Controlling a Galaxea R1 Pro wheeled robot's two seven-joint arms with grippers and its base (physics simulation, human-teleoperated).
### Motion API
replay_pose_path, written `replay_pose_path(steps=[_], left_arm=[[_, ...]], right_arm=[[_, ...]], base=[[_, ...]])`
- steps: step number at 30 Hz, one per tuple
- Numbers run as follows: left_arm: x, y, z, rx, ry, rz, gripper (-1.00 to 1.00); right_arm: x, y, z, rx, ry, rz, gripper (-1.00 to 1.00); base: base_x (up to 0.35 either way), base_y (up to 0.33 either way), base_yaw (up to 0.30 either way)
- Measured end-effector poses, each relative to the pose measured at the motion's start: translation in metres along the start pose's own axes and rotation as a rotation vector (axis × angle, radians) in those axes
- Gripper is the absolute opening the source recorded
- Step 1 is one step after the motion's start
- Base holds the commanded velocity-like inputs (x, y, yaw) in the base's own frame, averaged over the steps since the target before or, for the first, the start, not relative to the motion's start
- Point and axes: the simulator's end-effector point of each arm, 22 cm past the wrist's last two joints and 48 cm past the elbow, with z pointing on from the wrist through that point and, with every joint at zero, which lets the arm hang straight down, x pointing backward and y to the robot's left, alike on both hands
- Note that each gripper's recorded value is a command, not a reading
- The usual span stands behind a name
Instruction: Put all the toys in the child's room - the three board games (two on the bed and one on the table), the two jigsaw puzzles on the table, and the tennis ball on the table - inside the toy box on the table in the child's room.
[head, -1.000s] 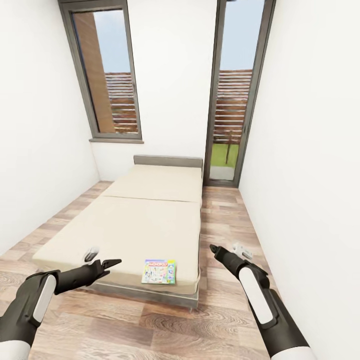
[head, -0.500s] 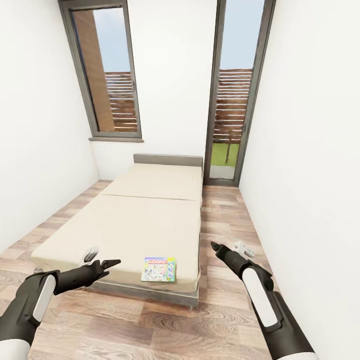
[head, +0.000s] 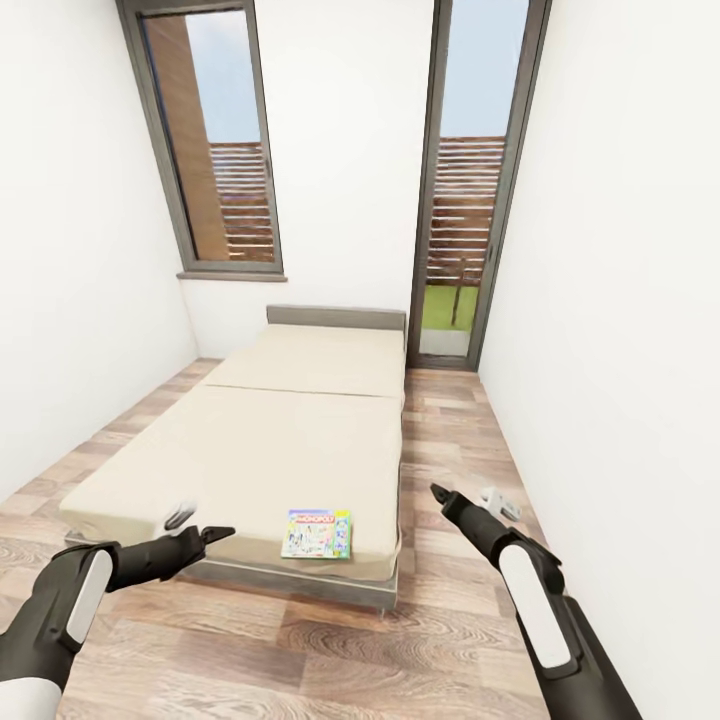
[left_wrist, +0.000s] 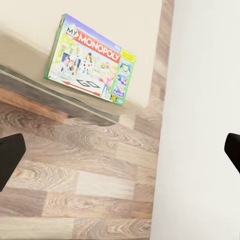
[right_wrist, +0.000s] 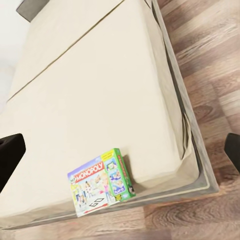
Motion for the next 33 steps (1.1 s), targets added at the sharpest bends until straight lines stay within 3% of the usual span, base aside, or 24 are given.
replay_pose_path(steps=[12,19,27,33], left_arm=[[-0.010,0.035,-0.006,-0.071,-0.020,0.028,1.00],[-0.007,0.054,-0.001,-0.117,-0.023,0.029,1.00],[0.001,0.065,0.011,-0.132,-0.024,0.031,1.00],[0.002,0.073,0.030,-0.119,-0.064,0.044,1.00]], right_arm=[[0.008,-0.012,0.006,-0.006,-0.012,0.000,1.00],[0.007,-0.030,0.010,0.007,-0.023,-0.016,1.00],[0.014,-0.042,0.015,0.010,-0.026,-0.021,1.00],[0.019,-0.048,0.018,0.007,-0.030,-0.024,1.00]], base=[[0.000,0.000,0.000],[0.000,0.000,0.000],[0.000,0.000,0.000],[0.000,0.000,0.000]])
